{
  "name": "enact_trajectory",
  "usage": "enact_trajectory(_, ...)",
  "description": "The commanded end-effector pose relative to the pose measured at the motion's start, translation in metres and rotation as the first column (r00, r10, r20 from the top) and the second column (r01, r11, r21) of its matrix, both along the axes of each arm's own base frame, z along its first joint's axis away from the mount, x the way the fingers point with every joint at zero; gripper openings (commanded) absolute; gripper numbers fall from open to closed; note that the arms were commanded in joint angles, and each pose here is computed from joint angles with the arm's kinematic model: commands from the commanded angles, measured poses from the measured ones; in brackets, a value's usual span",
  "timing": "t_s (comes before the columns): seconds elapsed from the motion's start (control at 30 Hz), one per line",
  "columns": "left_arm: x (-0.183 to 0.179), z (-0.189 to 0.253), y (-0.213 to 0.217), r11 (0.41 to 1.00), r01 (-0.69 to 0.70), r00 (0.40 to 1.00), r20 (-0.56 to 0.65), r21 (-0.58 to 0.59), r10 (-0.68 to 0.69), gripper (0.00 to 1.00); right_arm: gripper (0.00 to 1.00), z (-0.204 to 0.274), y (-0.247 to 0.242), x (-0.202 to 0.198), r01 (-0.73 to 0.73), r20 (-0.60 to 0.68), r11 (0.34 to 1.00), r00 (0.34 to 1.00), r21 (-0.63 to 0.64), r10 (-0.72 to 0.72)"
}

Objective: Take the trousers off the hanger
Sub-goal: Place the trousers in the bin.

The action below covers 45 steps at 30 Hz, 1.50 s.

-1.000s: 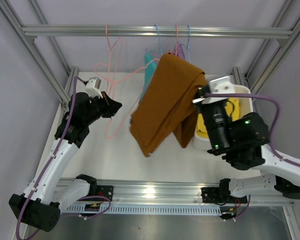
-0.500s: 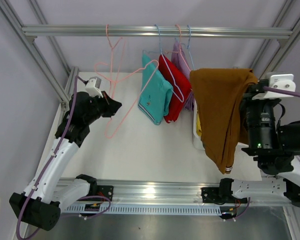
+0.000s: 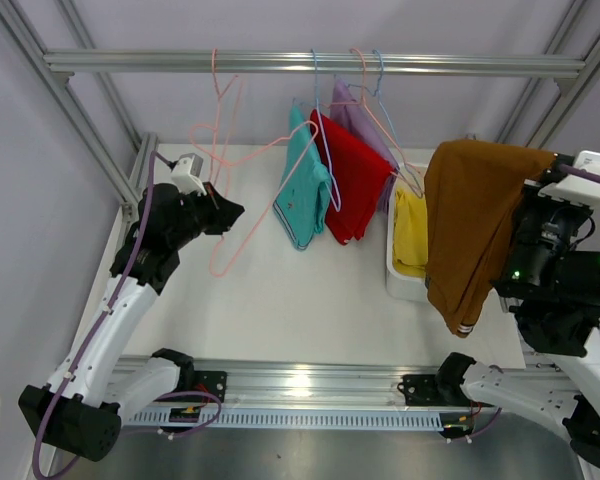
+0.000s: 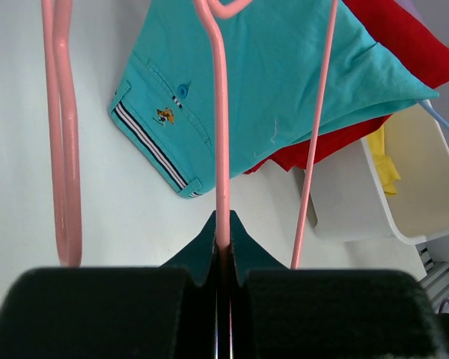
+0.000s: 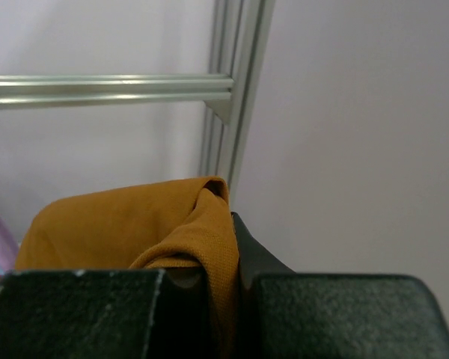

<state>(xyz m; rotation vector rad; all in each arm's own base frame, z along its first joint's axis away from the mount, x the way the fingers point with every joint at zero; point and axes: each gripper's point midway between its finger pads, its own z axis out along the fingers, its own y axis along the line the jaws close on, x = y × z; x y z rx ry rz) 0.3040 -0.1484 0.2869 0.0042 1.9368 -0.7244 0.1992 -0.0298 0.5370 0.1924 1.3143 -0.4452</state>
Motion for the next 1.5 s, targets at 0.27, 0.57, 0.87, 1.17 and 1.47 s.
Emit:
enact_trajectory(0.27, -0.001, 0.031, -0.008, 0.999, 0.044, 0.996, 0.083, -0.031, -0.041, 0.0, 0.0, -0.022, -0.041, -0.01, 0.168, 0.038, 0.975, 0.984, 0.143, -0.175)
enact_trajectory(0.57, -0.004, 0.033, -0.012, 0.998, 0.059, 0.994, 0.088, -0.033, -0.056, 0.0, 0.0, -0.027, -0.065, -0.027, 0.251, 0.064, 0.946, 0.961, 0.205, -0.268)
enact_trajectory(0.87, -0.005, 0.031, -0.015, 0.997, 0.07, 0.994, 0.085, -0.031, -0.068, 0.01, 0.0, -0.031, -0.083, -0.045, 0.335, 0.06, 0.91, 0.931, 0.245, -0.359)
enact_trajectory(1.17, -0.007, 0.032, -0.019, 0.996, 0.084, 0.993, 0.087, -0.026, -0.081, 0.0, 0.0, -0.048, -0.087, -0.038, 0.394, 0.035, 0.885, 0.91, 0.248, -0.414)
enact_trajectory(1.47, -0.009, 0.031, -0.022, 0.995, 0.096, 0.992, 0.084, -0.023, -0.094, 0.0, 0.0, -0.077, -0.059, 0.023, 0.405, -0.073, 0.895, 0.914, 0.188, -0.398)
